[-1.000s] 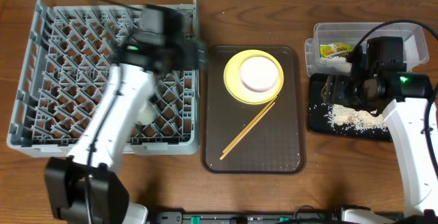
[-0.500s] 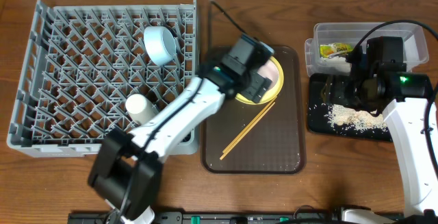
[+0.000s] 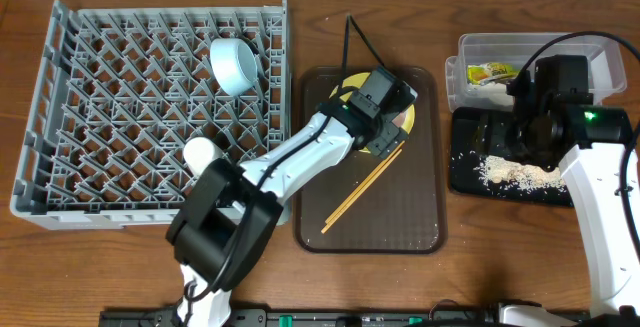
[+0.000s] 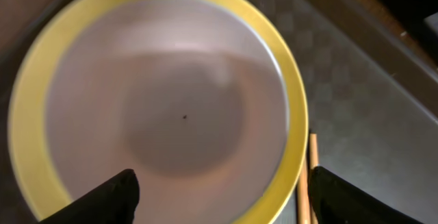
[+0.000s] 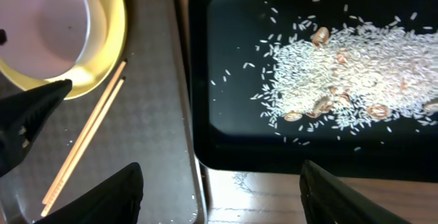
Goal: Sort waste into correct bins and load items into the dishwasher rack
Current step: 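Grasp the pink bowl rim with the left gripper and lift it, then carry the pink bowl into the rack and release it beside the blue bowl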
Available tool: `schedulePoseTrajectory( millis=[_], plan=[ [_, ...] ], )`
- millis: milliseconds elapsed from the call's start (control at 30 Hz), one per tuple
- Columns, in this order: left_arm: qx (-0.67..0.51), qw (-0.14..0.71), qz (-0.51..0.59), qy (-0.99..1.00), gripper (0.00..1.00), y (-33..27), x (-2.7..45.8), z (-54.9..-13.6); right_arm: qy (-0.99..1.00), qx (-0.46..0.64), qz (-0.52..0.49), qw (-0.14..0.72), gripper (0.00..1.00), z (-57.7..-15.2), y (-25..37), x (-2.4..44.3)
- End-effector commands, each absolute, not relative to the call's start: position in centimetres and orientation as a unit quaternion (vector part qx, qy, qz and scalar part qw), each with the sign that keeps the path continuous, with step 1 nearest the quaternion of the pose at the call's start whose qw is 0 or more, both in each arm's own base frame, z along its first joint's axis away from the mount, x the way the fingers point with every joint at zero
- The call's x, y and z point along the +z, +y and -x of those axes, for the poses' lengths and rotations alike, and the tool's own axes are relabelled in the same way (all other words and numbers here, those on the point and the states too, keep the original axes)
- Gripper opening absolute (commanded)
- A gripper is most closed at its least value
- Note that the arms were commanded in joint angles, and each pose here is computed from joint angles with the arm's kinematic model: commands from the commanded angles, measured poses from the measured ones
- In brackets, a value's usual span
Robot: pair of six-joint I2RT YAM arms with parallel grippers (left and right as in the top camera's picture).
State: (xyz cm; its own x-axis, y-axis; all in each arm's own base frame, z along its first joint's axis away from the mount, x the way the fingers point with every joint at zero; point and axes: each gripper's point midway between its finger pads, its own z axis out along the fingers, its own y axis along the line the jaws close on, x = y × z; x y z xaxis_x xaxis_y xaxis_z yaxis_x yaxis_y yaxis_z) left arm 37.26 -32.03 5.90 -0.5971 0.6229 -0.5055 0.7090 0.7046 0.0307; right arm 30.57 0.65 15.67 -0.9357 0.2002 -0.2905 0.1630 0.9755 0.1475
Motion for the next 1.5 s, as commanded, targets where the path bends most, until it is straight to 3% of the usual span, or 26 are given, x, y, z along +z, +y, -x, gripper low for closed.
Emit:
schedulePoseTrajectory(
  millis=[0,100,267,333,733,967,1167,1467],
  plan=[
    [-0.076,0.238,-0.379,0.891,0.78,-31.8,4.6,-37.2,0.978,0.037,-0.125,0.164,0.72,-30.7,-0.7,16.3],
    [-0.076,0.236,-0.379,0.892,0.67,-31.8,4.2,-37.3,0.978,0.034,-0.126,0.162,0.72,-30.6,-0.8,16.2],
    [-0.077,0.240,-0.378,0.891,0.36,-31.9,4.3,-37.4,0.978,0.034,-0.126,0.161,0.72,-30.6,-0.8,16.2],
    [-0.076,0.237,-0.378,0.892,0.30,-31.8,4.1,-37.3,0.978,0.034,-0.126,0.161,0.72,-30.6,-0.8,16.2],
    [-0.069,0.215,-0.381,0.897,0.28,-30.8,2.4,-36.2,0.979,0.034,-0.126,0.159,0.72,-30.5,-0.8,16.2],
    [-0.063,0.229,-0.377,0.895,0.11,-30.9,3.3,-36.8,0.979,0.033,-0.126,0.158,0.73,-30.4,-0.8,16.1],
    [-0.058,0.264,-0.369,0.889,0.07,-30.8,6.5,-37.6,0.979,0.033,-0.126,0.158,0.73,-30.4,-0.8,16.1],
    [-0.081,0.325,-0.331,0.882,0.06,-28.9,15.5,-37.0,0.979,0.028,-0.126,0.157,0.73,-30.4,-1.0,16.1]
  ],
)
